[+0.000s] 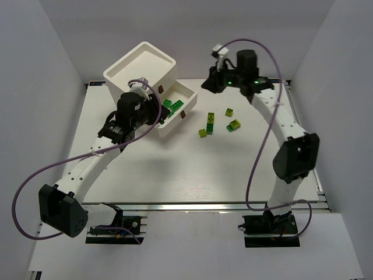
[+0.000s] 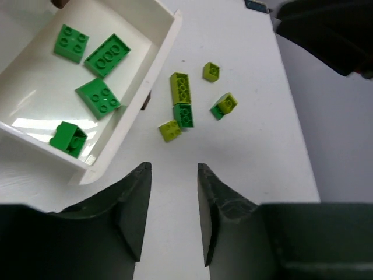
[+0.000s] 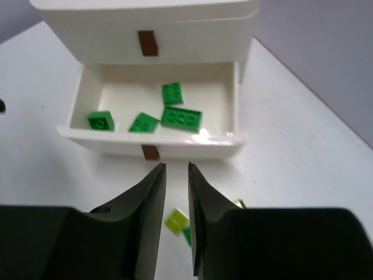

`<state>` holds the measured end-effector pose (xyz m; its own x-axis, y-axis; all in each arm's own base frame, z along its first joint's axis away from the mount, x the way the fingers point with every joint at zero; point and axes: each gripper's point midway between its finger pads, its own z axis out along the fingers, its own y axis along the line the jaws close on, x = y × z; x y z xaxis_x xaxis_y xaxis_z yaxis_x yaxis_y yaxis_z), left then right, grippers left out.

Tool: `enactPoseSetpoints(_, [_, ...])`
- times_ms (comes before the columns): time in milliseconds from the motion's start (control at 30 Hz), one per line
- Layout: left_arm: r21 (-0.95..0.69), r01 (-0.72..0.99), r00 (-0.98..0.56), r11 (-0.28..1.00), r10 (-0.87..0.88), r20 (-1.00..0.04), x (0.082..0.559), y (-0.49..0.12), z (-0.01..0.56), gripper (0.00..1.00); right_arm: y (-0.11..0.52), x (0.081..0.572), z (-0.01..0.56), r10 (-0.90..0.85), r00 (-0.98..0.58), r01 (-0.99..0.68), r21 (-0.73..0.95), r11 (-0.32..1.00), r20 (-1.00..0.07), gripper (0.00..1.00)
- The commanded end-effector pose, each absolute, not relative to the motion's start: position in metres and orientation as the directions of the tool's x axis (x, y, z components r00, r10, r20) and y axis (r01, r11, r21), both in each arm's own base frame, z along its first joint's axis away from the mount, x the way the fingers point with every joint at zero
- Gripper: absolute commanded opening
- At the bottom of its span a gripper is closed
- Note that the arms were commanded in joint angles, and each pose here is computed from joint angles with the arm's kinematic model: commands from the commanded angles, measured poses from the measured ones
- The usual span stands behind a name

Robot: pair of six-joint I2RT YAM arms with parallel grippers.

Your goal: Sort the legos into containers by color

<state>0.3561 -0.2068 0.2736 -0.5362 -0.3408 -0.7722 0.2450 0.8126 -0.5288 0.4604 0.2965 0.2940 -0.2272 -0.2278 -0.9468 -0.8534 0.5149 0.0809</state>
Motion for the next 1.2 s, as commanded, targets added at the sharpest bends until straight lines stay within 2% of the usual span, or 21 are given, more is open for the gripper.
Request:
enactPoseSetpoints(0, [-0.564,0.320,-0.514,0.761,-0.360,-0.778,0.350,-0.216,0.290,0.40,0.239,0.444,0.293,-0.279,-0.191,-0.878,0.037,0.477,-0.941,0.26])
enactPoseSetpoints(33, [-0.568,0.332,-0.509,0.753,-0.363,-0.780,0.350,-0.218,0.292,0.33,0.228,0.434,0.272,-0.318,-0.251,-0.874,0.073,0.480,-0.914,0.27])
enactPoseSetpoints(67, [-0.573,0.339,-0.520,0.746,-0.360,-0.775,0.348,-0.220,0.288,0.32,0.208,0.439,0.263,-0.373,-0.211,-0.883,0.012,0.469,-0.904,0.33])
enactPoseSetpoints(100, [-0.575,0.342,-0.520,0.743,-0.360,-0.774,0.348,-0.221,0.288,0.32,0.202,0.434,0.254,-0.417,-0.191,-0.903,-0.008,0.430,-0.889,0.54])
enactPoseSetpoints(133, [-0.578,0.345,-0.526,0.739,-0.358,-0.771,0.348,-0.222,0.286,0.36,0.193,0.420,0.236,-0.488,-0.227,-0.921,0.023,0.389,-0.843,0.63])
enactPoseSetpoints(167, [-0.579,0.350,-0.532,0.736,-0.353,-0.770,0.347,-0.223,0.285,0.38,0.180,0.423,0.227,-0.569,-0.112,-0.948,-0.083,0.307,-0.815,0.69])
enactPoseSetpoints(200, [-0.580,0.353,-0.534,0.734,-0.351,-0.769,0.347,-0.225,0.284,0.40,0.171,0.421,0.218,-0.617,-0.080,-0.957,-0.113,0.267,-0.783,0.73])
enactPoseSetpoints(267, [-0.587,0.364,-0.550,0.723,-0.342,-0.762,0.345,-0.228,0.281,0.45,0.154,0.413,0.195,-0.679,-0.023,-0.973,-0.138,0.182,-0.733,0.74])
enactPoseSetpoints(300, [-0.586,0.368,-0.551,0.722,-0.338,-0.763,0.345,-0.229,0.281,0.46,0.150,0.415,0.193,-0.690,0.140,-0.967,-0.248,0.059,-0.710,0.75])
enactPoseSetpoints(333, [-0.585,0.372,-0.554,0.721,-0.333,-0.763,0.345,-0.230,0.280,0.47,0.142,0.405,0.178,-0.690,0.187,-0.967,-0.254,-0.005,-0.699,0.76])
enactPoseSetpoints(400, [-0.582,0.374,-0.558,0.722,-0.327,-0.763,0.346,-0.228,0.281,0.48,0.136,0.411,0.174,-0.665,0.388,-0.905,-0.400,-0.144,-0.638,0.79])
enactPoseSetpoints(500, [-0.580,0.372,-0.557,0.724,-0.326,-0.764,0.344,-0.226,0.281,0.49,0.127,0.427,0.153,-0.666,0.497,-0.852,-0.458,-0.254,-0.556,0.81])
enactPoseSetpoints(767, [-0.604,0.341,-0.555,0.720,-0.364,-0.748,0.329,-0.219,0.274,0.52,0.114,0.448,0.108,-0.667,0.598,-0.795,-0.433,-0.424,-0.444,0.82])
enactPoseSetpoints(1167, [-0.597,0.307,-0.557,0.741,-0.369,-0.744,0.319,-0.209,0.271,0.54,0.120,0.472,0.076,-0.675,0.602,-0.794,-0.406,-0.452,-0.426,0.81])
